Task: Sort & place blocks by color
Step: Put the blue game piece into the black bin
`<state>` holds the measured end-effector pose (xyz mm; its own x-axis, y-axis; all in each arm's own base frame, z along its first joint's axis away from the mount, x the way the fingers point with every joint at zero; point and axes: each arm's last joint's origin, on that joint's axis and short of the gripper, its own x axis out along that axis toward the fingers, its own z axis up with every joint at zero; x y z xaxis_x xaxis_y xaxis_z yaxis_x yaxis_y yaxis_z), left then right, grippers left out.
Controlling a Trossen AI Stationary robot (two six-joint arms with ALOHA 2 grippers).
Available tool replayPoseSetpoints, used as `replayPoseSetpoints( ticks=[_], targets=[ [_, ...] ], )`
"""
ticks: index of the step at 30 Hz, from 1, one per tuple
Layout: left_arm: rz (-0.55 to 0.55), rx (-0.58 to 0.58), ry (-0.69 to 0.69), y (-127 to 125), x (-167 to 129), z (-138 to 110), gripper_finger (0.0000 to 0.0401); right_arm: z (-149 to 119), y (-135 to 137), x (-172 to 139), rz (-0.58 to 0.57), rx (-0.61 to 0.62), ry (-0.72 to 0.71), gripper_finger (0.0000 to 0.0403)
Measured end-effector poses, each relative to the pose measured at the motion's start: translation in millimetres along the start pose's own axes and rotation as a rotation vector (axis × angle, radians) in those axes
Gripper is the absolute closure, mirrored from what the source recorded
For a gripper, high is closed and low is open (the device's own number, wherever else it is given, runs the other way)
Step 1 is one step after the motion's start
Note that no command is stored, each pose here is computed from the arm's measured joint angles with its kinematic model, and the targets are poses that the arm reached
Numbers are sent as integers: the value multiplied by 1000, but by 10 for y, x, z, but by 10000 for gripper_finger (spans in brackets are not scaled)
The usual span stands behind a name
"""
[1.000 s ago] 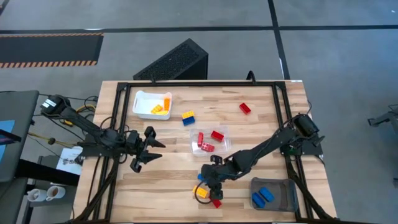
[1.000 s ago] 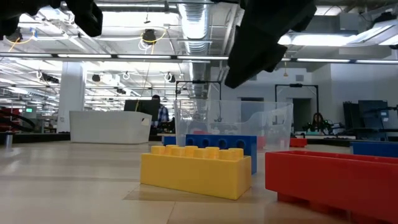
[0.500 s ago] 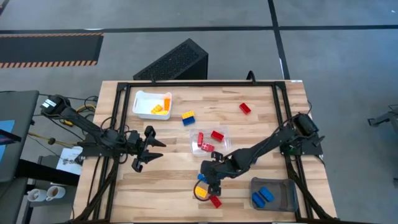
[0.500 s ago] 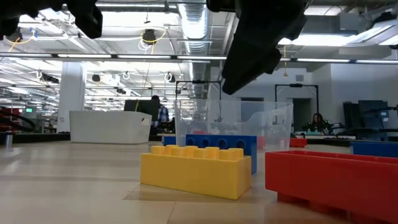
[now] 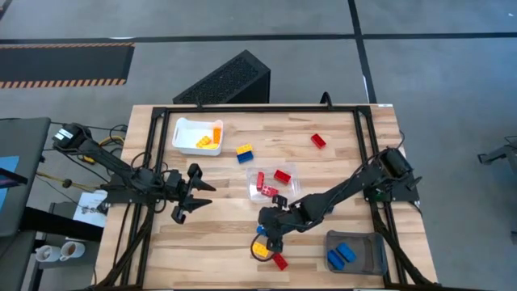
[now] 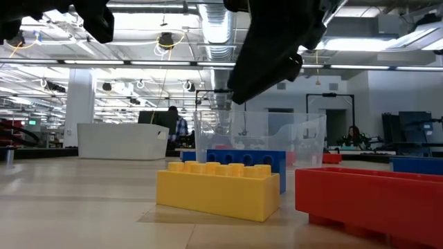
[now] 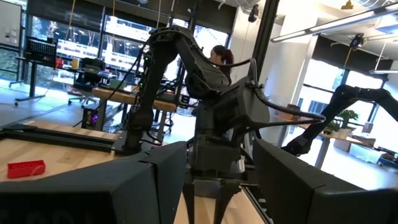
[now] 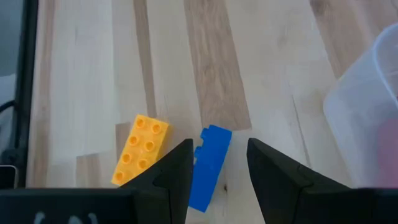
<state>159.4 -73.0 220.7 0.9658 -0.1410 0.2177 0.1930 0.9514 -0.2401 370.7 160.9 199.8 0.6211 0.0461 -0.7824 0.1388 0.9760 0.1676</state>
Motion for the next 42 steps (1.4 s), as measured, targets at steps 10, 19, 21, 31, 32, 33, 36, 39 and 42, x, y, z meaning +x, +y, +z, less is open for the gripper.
replayPoseSetpoints(
  ticks=[10,19,21,31,32,33,36,39,42],
  targets=[
    [63,9,23,23,-3,-32,228,6,-5,-3,-18,-4,-12,230],
    [67,2,23,24,-3,-32,228,33,96,32,34,-54,-82,208],
    [66,2,24,24,-3,-34,228,26,89,39,30,-55,-75,194],
    [67,4,29,25,-3,-39,227,-38,31,46,-12,-4,0,106],
    [67,4,30,25,-3,-39,227,-38,35,46,-11,-4,-1,101],
    [67,4,29,25,-3,-39,227,-49,44,77,-11,-5,-2,98],
    [68,8,30,25,-3,-39,227,-132,66,177,-20,-15,29,94],
    [86,15,28,30,-3,-39,227,-186,95,264,-12,5,51,94],
    [98,24,26,33,-4,-39,227,-246,69,319,-34,10,95,94]
  ],
)
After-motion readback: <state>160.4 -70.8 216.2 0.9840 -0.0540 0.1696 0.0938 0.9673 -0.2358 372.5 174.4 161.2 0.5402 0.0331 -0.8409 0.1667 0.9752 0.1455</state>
